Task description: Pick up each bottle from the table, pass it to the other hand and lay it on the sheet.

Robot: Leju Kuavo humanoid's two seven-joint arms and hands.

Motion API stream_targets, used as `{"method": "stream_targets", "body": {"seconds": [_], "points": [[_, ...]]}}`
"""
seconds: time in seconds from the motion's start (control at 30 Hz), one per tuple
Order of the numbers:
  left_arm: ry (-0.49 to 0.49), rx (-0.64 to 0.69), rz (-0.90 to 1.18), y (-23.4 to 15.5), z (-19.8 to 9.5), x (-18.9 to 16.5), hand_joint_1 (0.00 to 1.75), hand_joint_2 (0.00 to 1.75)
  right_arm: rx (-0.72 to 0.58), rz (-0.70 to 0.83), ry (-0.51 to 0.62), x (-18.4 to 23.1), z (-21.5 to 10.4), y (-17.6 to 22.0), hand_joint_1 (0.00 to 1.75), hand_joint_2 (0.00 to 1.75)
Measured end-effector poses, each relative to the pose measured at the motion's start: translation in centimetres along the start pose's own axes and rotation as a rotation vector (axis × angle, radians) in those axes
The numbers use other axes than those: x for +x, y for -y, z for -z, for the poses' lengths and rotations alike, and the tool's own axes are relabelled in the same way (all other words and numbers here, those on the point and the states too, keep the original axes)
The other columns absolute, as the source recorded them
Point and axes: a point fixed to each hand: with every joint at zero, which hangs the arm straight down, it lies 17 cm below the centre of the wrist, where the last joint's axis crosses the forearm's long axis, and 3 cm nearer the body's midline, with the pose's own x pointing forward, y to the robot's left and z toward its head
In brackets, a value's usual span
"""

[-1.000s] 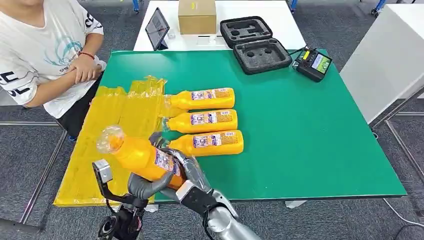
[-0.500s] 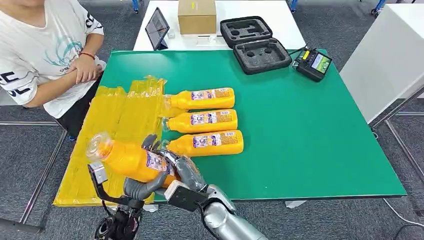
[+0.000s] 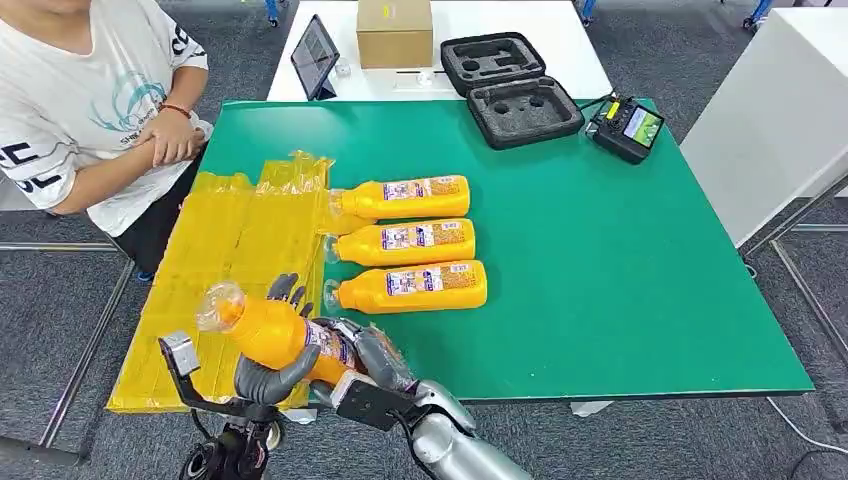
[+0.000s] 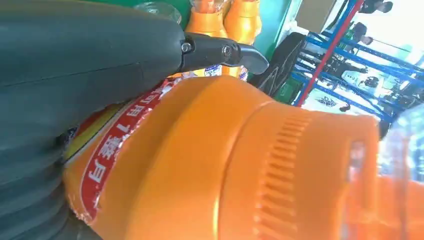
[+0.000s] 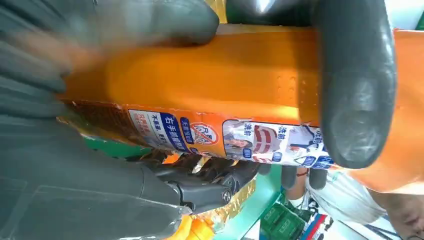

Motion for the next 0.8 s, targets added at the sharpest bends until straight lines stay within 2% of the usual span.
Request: {"method": "stream_targets", "body": {"seconds": [0.23,0.27,0.3,0.33,0.4,0.43,0.5,0.53,0.8], "points": [[-0.001,0.002,0.001,-0.1,-0.1,0.0,0.0,1.75,0.004,0.0,-0.009,-0.3,-0.2,-0.1,1.75,1.75],[-0.002,0.001,0.0,0.0,-0.1,-0.1,0.49,1.75,0.005,0.0,-0.01,-0.4,-0.2,-0.2,1.75,1.75],[-0.003,-0.003,-0.001,0.0,-0.1,-0.1,1.47,1.75,0.005,0.0,-0.01,-0.4,-0.2,-0.2,1.75,1.75],[-0.005,-0.007,-0.003,0.1,-0.1,-0.1,1.52,1.75,0.005,-0.001,-0.01,-0.4,-0.2,-0.2,1.75,1.75],[-0.006,-0.011,-0.005,0.2,-0.1,-0.1,1.41,1.75,0.004,-0.002,-0.01,-0.3,-0.2,-0.2,1.75,1.75],[-0.006,-0.011,-0.006,0.3,-0.1,-0.1,1.43,1.75,0.005,-0.004,-0.009,-0.3,-0.2,-0.2,1.75,1.75],[-0.003,-0.004,-0.015,0.2,0.0,-0.1,1.69,1.75,0.008,-0.008,-0.013,-0.3,-0.1,-0.3,1.75,1.75],[-0.003,-0.003,-0.016,0.2,0.0,0.0,1.75,1.75,0.01,-0.012,-0.012,-0.2,0.0,-0.3,1.75,1.75],[0.021,-0.037,0.044,1.0,0.5,0.2,1.75,1.75,-0.001,-0.042,0.017,0.7,0.7,0.0,1.75,1.75]]}}
